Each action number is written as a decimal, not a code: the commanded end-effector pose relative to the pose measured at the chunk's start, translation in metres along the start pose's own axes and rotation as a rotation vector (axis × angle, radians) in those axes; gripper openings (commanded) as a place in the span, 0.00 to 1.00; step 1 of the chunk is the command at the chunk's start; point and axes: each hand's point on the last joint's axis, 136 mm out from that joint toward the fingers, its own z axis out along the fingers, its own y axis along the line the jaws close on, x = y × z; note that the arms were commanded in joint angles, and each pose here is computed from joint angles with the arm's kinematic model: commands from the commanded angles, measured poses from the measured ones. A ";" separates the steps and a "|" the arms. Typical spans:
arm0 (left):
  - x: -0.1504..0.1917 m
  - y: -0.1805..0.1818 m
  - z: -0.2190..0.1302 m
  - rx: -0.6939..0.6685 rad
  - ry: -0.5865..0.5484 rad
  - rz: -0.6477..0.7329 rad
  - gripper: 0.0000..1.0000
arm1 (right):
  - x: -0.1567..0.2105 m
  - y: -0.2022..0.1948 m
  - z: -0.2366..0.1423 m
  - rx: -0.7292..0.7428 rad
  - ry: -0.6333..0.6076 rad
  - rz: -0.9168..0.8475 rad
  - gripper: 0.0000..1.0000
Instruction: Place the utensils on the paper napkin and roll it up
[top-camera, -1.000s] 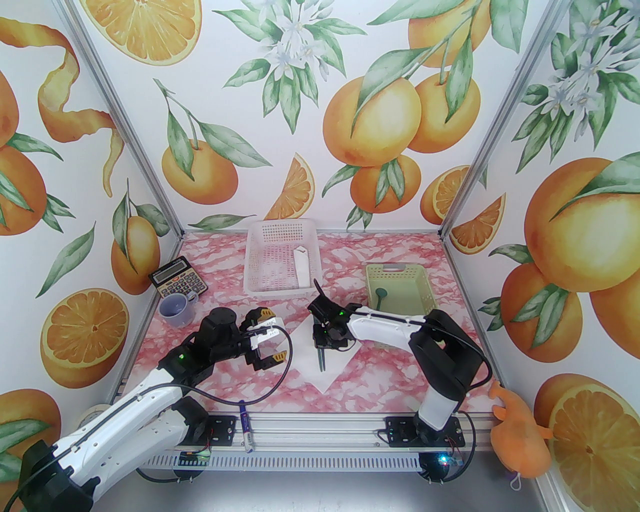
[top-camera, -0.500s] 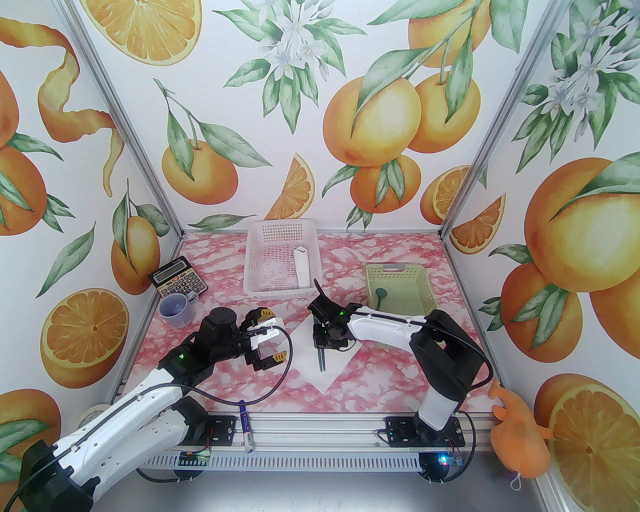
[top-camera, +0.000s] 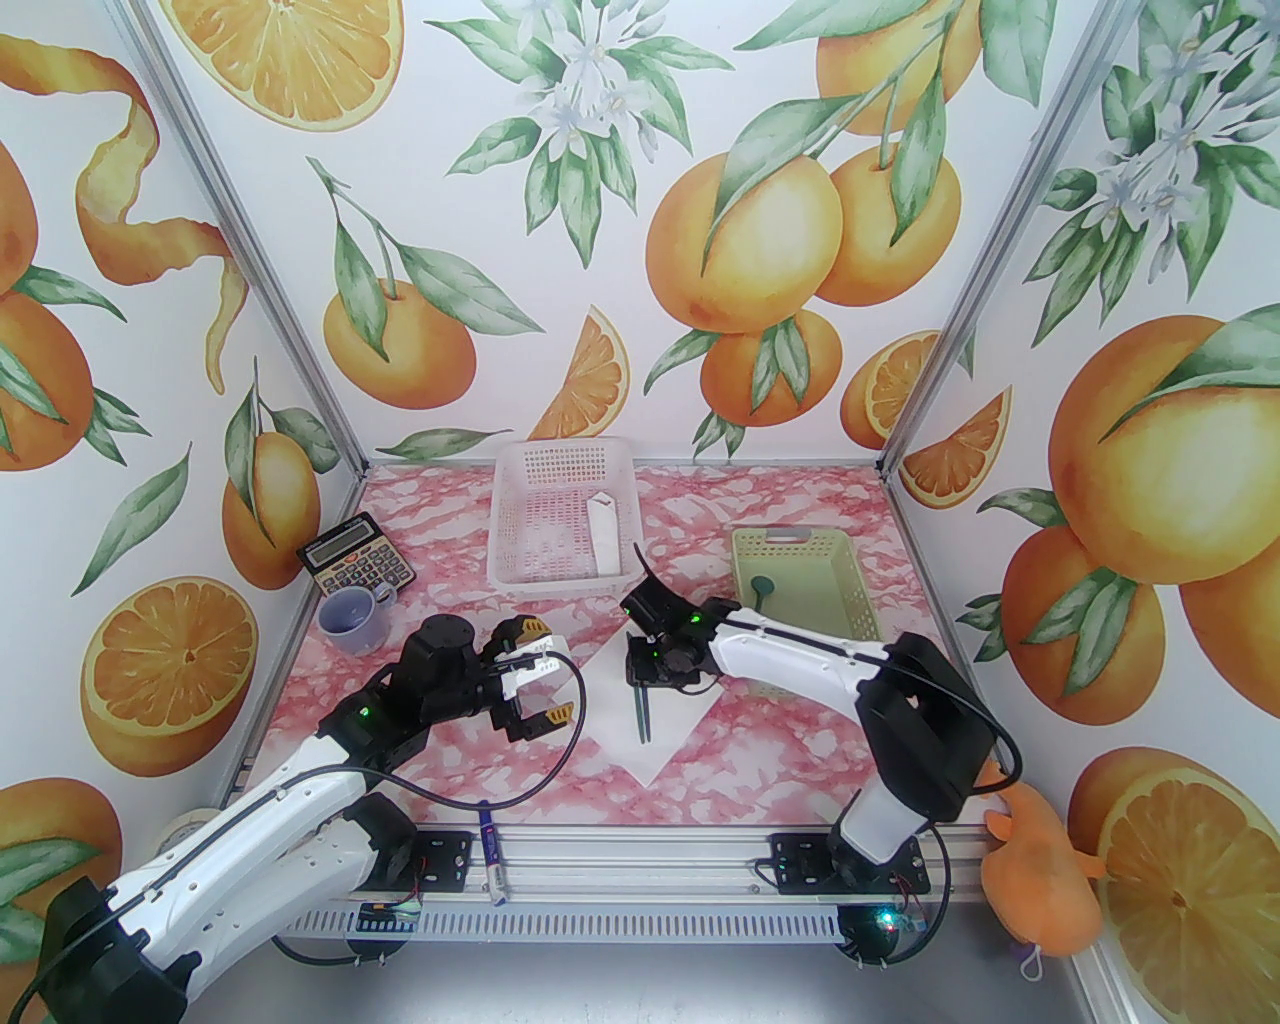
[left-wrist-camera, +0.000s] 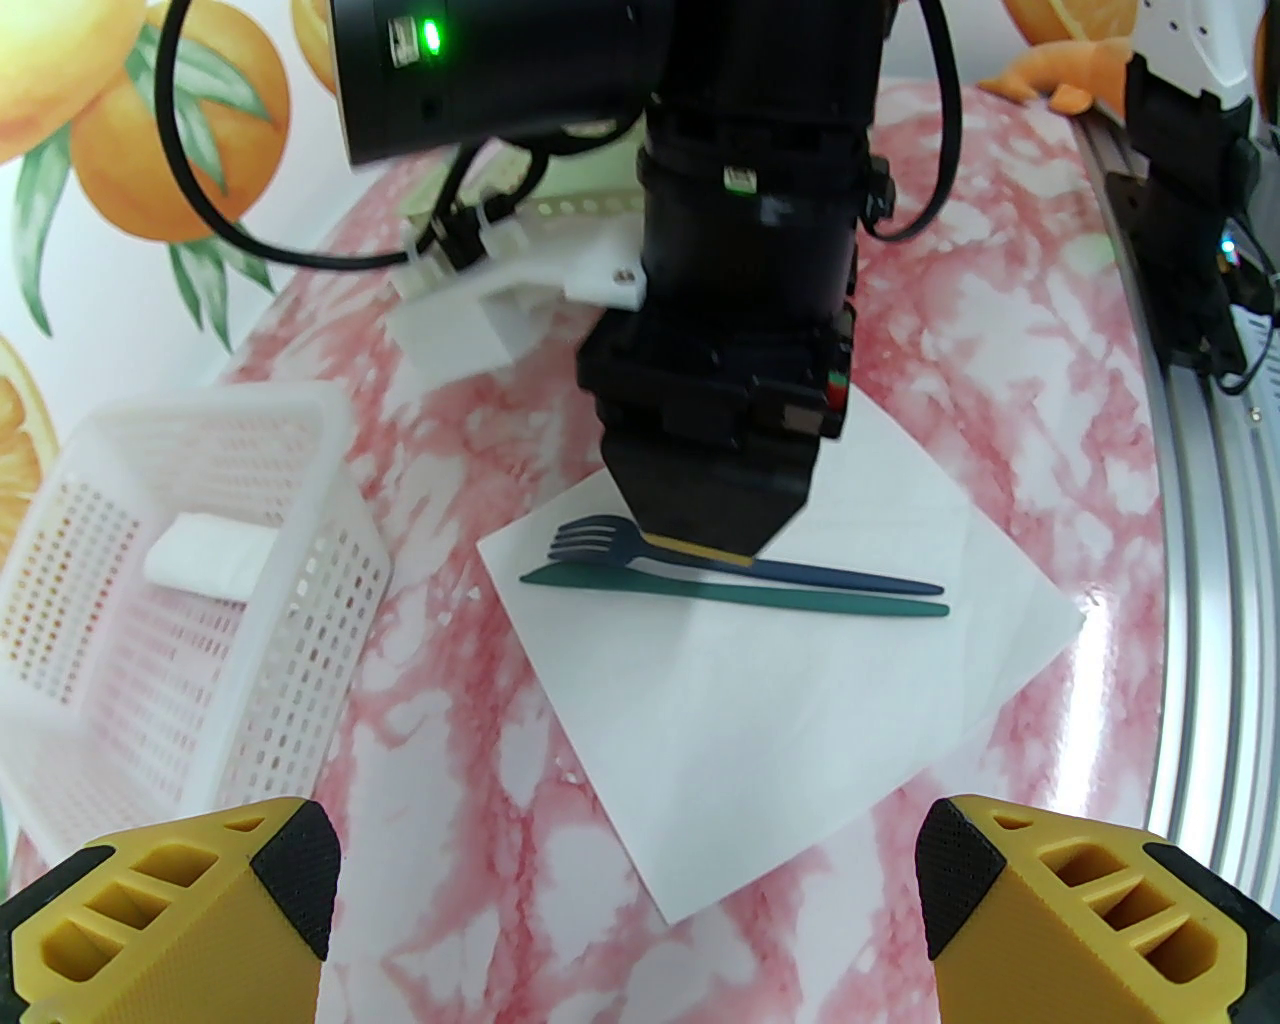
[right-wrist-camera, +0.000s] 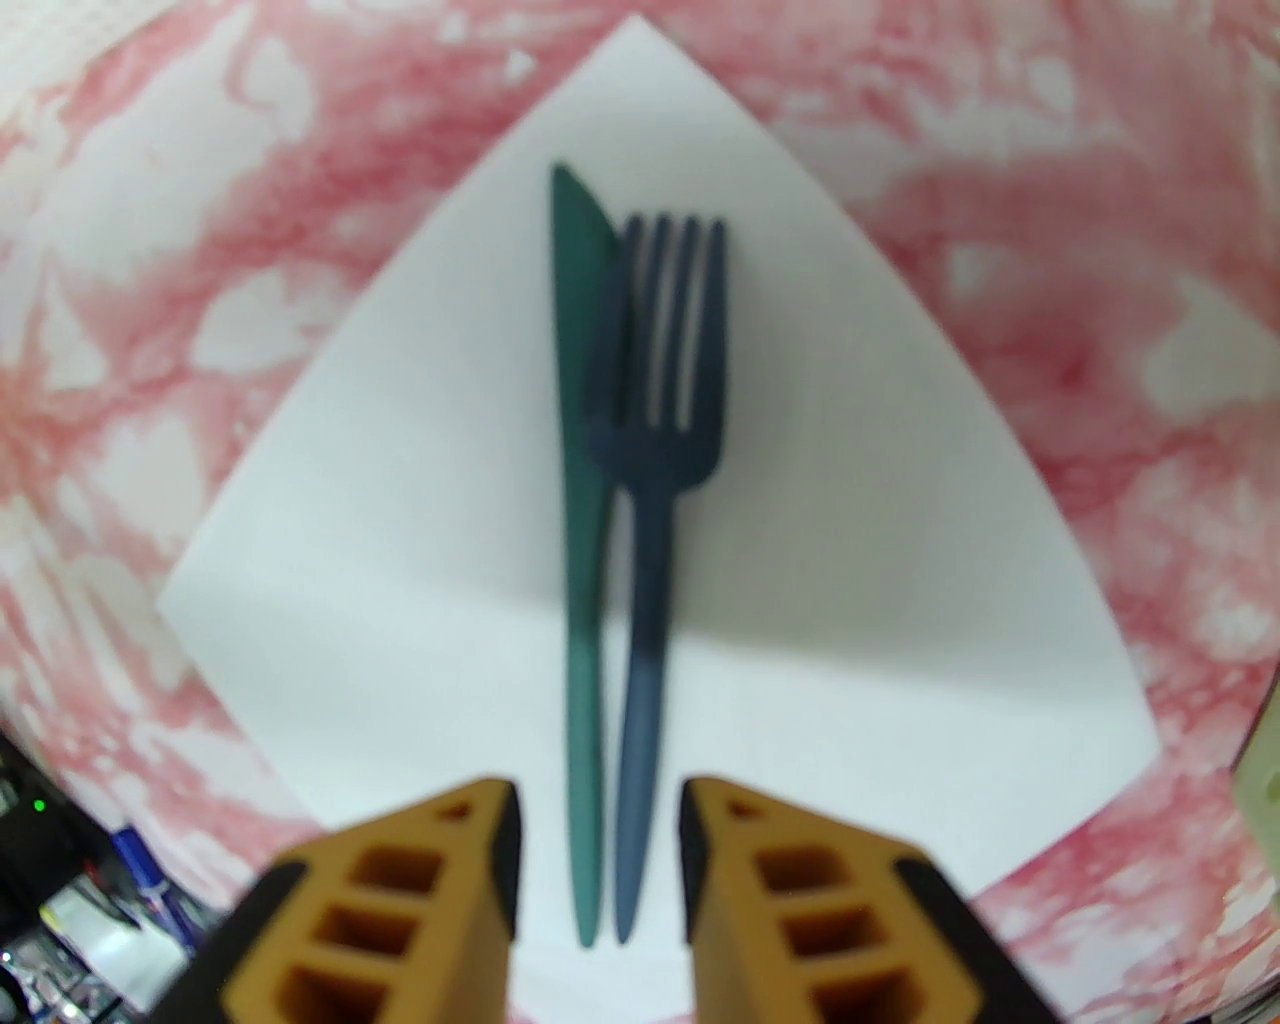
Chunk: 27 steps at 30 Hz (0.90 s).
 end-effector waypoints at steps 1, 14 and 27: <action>-0.002 -0.004 0.001 0.023 -0.008 0.014 1.00 | -0.019 -0.008 -0.025 0.000 -0.057 0.002 0.37; -0.001 -0.004 0.002 0.026 -0.002 0.017 1.00 | -0.055 -0.057 -0.088 0.029 -0.177 0.072 0.46; -0.001 -0.004 0.002 0.025 0.000 0.018 1.00 | -0.080 -0.123 -0.123 0.093 -0.245 0.168 0.46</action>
